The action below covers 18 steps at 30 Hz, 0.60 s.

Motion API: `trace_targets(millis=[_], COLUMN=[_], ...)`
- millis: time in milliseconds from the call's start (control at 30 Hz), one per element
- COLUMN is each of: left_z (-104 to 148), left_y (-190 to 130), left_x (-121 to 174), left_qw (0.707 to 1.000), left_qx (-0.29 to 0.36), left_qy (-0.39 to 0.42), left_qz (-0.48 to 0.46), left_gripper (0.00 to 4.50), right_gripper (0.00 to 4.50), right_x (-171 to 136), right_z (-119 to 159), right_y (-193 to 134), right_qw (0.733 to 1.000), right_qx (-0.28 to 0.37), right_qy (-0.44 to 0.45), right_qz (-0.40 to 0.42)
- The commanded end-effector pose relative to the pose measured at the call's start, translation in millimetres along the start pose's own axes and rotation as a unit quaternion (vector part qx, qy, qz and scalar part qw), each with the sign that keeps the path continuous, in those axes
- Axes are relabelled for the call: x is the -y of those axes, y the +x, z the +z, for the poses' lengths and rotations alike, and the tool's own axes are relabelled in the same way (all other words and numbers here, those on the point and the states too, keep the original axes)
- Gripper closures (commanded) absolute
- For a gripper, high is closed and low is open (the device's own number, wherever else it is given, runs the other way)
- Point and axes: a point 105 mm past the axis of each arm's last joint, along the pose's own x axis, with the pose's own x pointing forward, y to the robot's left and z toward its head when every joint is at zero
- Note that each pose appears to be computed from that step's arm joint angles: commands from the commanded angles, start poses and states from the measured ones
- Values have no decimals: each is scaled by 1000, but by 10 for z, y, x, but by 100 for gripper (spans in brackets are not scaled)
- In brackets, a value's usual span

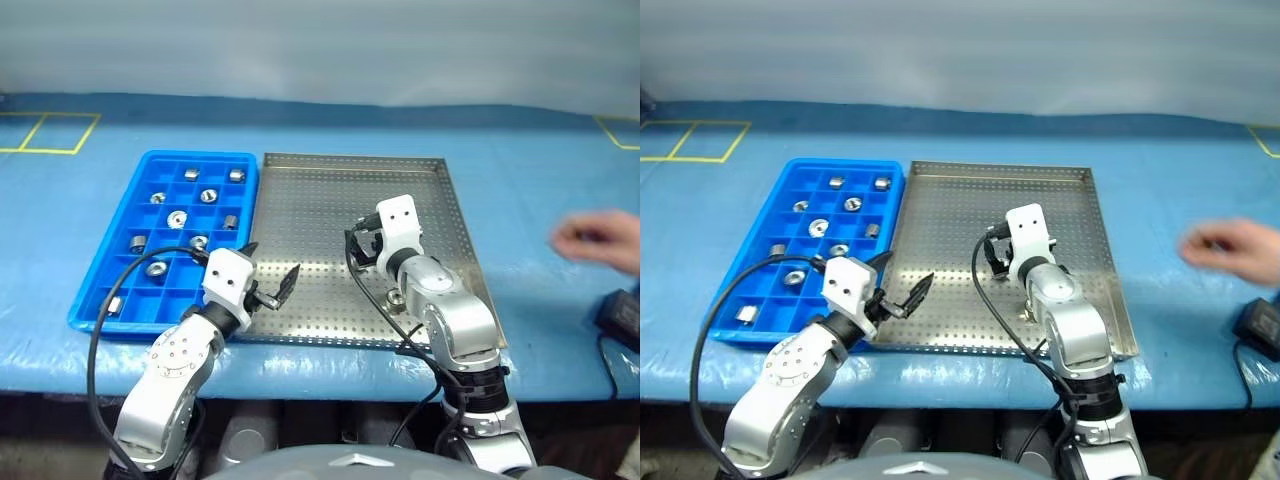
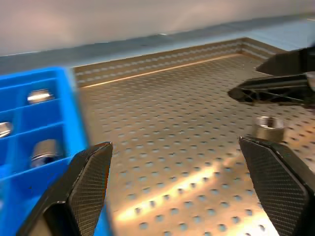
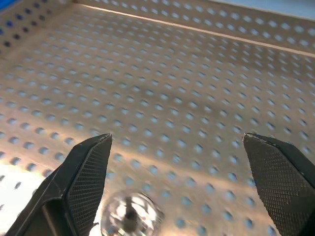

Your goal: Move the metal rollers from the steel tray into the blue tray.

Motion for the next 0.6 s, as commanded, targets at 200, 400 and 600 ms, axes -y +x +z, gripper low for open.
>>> trace_targets(millis=[200,400,600], left_z=[-15,-31,-41], left_y=[20,17,13], left_x=[168,195,207], left_qw=[998,998,999], left_qx=[-6,-10,-12], left_qy=[0,-5,-8], left_qz=[-55,-55,-52], left_gripper=[0,0,0], right_gripper=[2,2,2], right_x=[-211,-286,-297], right_z=[35,36,15], right_y=[-45,-48,-41], right_qw=[999,999,999], right_qx=[12,11,6], right_qy=[22,24,19], right_qz=[30,41,46])
